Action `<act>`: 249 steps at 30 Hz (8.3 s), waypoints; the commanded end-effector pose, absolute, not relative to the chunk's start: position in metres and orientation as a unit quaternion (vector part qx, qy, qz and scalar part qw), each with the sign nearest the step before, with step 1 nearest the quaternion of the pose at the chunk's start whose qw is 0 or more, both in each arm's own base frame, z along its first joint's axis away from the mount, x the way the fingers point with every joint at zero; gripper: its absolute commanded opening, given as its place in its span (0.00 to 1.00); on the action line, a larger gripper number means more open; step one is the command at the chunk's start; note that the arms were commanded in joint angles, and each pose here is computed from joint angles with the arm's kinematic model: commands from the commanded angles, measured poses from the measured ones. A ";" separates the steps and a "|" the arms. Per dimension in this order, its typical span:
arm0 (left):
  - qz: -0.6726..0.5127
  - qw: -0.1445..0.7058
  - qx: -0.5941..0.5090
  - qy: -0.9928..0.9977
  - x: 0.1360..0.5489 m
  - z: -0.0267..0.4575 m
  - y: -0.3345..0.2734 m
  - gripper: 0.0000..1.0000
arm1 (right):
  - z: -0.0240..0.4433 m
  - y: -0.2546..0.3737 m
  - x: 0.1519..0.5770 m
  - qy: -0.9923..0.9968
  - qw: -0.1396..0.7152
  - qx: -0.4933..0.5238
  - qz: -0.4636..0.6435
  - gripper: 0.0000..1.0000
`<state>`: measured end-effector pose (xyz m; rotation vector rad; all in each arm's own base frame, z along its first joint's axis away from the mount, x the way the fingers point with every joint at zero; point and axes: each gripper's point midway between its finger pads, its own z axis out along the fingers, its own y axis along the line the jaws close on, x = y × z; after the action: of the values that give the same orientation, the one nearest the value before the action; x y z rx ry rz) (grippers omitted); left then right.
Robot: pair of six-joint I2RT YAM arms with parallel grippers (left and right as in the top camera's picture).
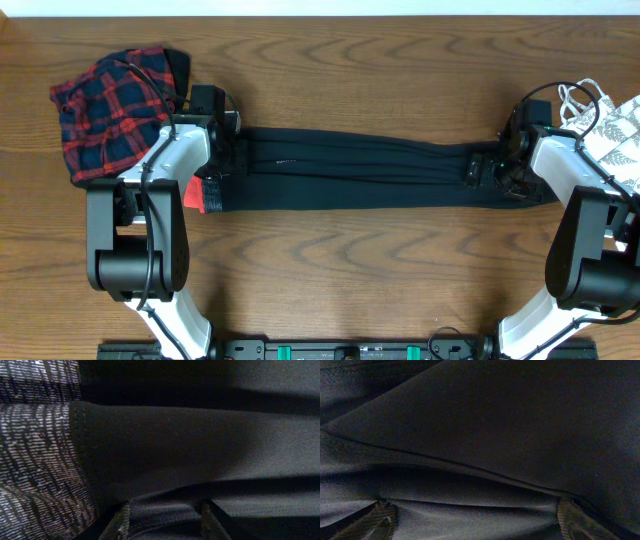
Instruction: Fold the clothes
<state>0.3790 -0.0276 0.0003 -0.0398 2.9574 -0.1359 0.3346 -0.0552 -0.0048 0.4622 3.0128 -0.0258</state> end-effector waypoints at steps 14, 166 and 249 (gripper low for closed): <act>-0.079 0.128 -0.018 0.989 0.391 0.025 -0.035 0.48 | 0.033 -0.037 0.368 0.982 0.152 0.084 0.073 0.99; -0.106 0.195 0.107 0.969 0.340 0.135 -0.120 0.49 | 0.037 -0.175 0.270 0.891 0.237 0.387 0.012 0.50; -0.105 0.189 0.105 0.971 0.337 0.133 -0.119 0.49 | 0.046 -0.204 0.323 0.980 0.041 0.189 0.037 0.30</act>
<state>0.3369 -0.1200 0.1298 0.3160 2.7313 -0.2980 0.3295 -0.1957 0.0512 0.6071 2.9791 0.1828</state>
